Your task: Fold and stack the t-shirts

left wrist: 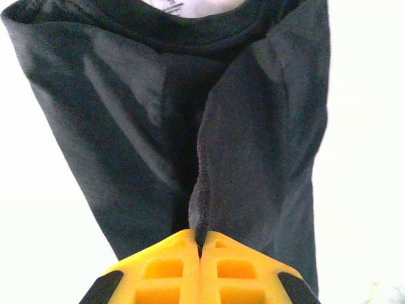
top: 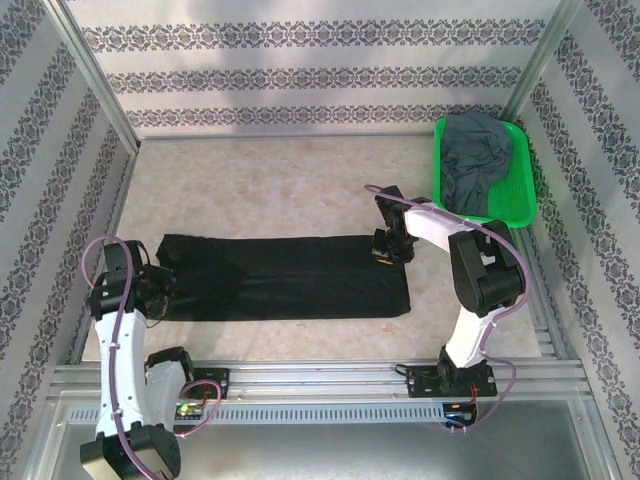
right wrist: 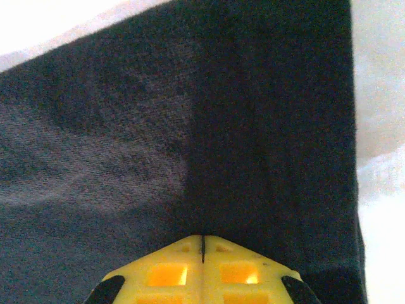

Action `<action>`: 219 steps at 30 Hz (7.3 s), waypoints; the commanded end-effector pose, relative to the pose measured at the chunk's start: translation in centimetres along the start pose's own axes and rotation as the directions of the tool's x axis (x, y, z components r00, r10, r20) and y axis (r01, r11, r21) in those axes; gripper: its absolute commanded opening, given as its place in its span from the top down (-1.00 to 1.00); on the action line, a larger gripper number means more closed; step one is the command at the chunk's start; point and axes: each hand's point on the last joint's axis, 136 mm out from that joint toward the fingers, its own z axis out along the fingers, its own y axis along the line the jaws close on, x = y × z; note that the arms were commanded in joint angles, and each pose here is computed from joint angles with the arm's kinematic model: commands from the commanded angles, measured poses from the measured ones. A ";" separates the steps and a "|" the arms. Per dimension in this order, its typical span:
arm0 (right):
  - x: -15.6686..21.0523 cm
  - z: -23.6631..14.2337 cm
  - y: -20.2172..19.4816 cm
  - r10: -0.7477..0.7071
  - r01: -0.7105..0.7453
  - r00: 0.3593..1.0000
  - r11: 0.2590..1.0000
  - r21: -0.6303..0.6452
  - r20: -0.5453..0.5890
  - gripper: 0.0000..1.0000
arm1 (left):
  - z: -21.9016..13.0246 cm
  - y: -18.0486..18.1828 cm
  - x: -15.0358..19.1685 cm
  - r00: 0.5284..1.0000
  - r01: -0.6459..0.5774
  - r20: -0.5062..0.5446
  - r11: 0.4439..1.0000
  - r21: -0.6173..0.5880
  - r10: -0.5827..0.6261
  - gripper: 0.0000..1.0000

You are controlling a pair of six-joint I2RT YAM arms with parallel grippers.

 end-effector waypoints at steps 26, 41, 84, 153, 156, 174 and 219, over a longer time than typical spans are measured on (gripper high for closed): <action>-0.2 0.0 -1.7 0.010 -0.008 1.000 0.994 0.112 -0.024 1.00 | 2.5 5.9 6.1 0.972 -0.021 -0.233 0.993 -0.115 -0.006 1.00; -0.2 -0.2 -1.4 0.008 -0.006 1.000 0.994 0.109 -0.018 1.00 | 6.1 5.7 7.2 0.956 -0.128 -0.279 0.983 -0.135 0.087 1.00; -3.8 1.6 4.7 0.130 -0.109 0.977 0.985 0.132 -0.166 0.79 | 20.4 -4.9 -5.3 0.953 -0.185 -0.269 0.971 -0.151 0.140 0.49; -0.1 -9.2 16.1 0.057 -0.052 0.998 0.580 -0.813 -0.024 0.11 | 16.6 -7.7 10.3 -0.102 -0.991 -0.318 -0.124 -0.051 0.943 0.74; -0.1 -9.2 16.0 0.060 -0.054 0.998 0.582 -0.812 -0.023 0.11 | 16.1 -8.3 10.2 -0.097 -0.990 -0.301 -0.122 -0.065 0.949 0.91; 0.1 -9.2 15.5 0.053 -0.049 0.998 0.603 -0.796 -0.022 0.12 | 12.5 -9.9 13.3 0.015 -0.995 -0.325 0.046 0.089 0.945 1.00; 3.2 -10.9 18.4 -0.132 0.145 0.987 0.528 -0.837 0.088 0.09 | 9.8 -9.5 4.2 0.814 -0.516 -0.171 0.826 0.226 0.555 0.06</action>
